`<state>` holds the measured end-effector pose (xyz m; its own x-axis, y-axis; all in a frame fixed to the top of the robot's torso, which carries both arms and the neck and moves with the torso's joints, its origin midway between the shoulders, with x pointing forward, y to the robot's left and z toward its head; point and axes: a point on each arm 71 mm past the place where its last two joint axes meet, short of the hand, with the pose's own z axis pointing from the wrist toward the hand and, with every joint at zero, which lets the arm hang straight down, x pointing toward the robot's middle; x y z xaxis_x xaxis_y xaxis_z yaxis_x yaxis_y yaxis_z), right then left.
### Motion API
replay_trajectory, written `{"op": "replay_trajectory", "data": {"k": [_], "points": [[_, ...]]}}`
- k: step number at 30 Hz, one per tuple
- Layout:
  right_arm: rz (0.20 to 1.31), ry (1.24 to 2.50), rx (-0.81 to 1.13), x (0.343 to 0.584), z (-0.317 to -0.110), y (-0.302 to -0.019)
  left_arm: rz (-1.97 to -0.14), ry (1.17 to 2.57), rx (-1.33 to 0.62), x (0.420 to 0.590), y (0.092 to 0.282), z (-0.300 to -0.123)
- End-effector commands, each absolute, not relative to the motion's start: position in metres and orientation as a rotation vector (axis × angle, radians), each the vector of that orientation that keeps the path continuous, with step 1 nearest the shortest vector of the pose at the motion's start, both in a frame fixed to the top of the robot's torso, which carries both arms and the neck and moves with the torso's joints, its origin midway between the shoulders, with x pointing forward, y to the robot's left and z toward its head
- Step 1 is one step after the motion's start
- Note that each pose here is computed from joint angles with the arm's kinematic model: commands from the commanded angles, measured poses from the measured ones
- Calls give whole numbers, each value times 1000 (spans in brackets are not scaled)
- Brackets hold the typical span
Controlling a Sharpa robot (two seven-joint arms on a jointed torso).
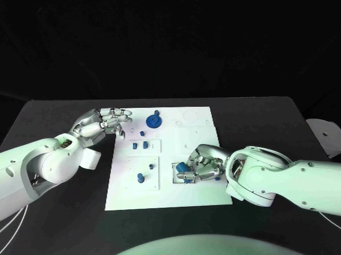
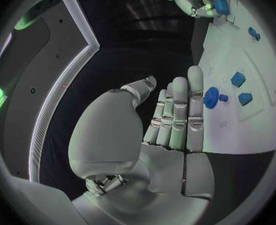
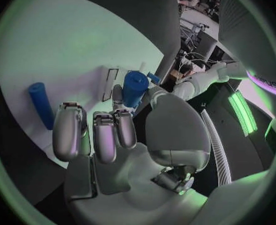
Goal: Assemble the parts on the task board
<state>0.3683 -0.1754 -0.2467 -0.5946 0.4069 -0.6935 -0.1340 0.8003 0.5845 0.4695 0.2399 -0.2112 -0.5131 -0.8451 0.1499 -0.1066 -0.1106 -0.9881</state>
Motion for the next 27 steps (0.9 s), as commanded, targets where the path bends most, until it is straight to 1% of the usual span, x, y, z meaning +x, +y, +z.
{"op": "replay_trajectory", "data": {"k": [1,12,27], "points": [[706,2083,136,369,-248,-174,-1705,1606,-1044,468,237,-210],[686,2072,114,372,-250,-170,-1703,1607,-1042,468,237,-210],[693,2058,108,371,-249,-170,-1701,1609,-1044,468,238,-210]]}}
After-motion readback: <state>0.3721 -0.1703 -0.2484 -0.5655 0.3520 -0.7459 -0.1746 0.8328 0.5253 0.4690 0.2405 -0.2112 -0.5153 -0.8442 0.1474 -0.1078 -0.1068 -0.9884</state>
